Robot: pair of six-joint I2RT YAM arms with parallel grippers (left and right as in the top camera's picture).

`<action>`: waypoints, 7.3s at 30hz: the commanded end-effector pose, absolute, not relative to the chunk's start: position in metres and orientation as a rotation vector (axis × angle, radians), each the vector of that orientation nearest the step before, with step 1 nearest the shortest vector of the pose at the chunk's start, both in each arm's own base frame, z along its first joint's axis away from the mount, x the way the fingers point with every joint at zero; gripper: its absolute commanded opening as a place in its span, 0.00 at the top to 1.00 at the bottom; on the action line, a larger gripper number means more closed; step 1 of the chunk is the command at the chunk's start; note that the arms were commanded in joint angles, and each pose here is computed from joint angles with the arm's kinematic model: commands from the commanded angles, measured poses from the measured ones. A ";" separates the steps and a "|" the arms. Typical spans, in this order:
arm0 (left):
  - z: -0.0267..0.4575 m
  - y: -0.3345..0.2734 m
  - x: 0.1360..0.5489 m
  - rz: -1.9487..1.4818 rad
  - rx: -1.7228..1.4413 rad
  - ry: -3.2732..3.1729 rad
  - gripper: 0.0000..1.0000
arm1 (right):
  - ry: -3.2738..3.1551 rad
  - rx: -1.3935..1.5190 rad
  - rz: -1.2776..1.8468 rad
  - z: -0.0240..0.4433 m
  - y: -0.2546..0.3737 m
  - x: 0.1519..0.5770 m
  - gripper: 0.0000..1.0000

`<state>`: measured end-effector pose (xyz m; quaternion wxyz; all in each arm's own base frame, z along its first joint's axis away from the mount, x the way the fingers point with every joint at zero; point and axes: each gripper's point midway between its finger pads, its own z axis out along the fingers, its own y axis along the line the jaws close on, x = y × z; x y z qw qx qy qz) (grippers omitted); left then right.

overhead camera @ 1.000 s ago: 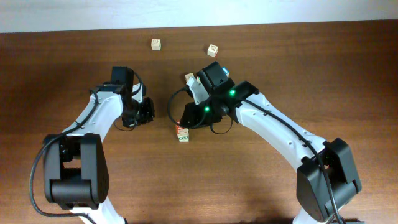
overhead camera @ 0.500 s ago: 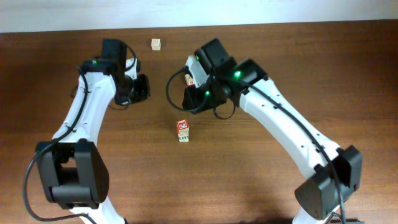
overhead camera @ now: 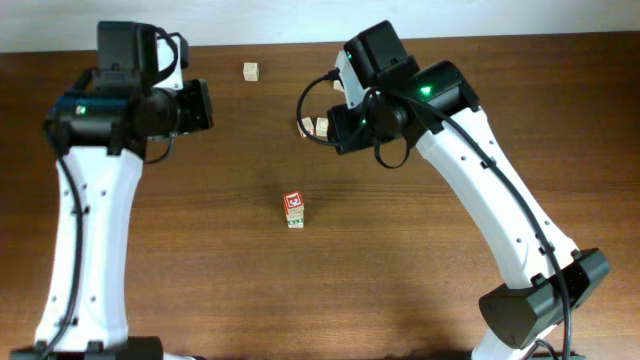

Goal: Rotate 4 blocks

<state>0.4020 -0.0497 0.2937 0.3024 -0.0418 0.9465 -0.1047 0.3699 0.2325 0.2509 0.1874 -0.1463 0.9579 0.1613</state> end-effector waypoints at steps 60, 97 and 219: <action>0.351 -0.032 0.342 0.051 -0.328 2.349 0.00 | 1.821 0.061 -0.071 0.318 -0.004 0.281 0.02; 0.351 -0.032 0.342 0.051 -0.328 2.349 0.01 | 1.571 0.050 -0.009 0.175 -0.006 0.247 0.02; 0.157 0.004 0.246 0.290 0.296 1.629 0.01 | 1.650 0.030 0.010 0.155 -0.002 0.246 0.02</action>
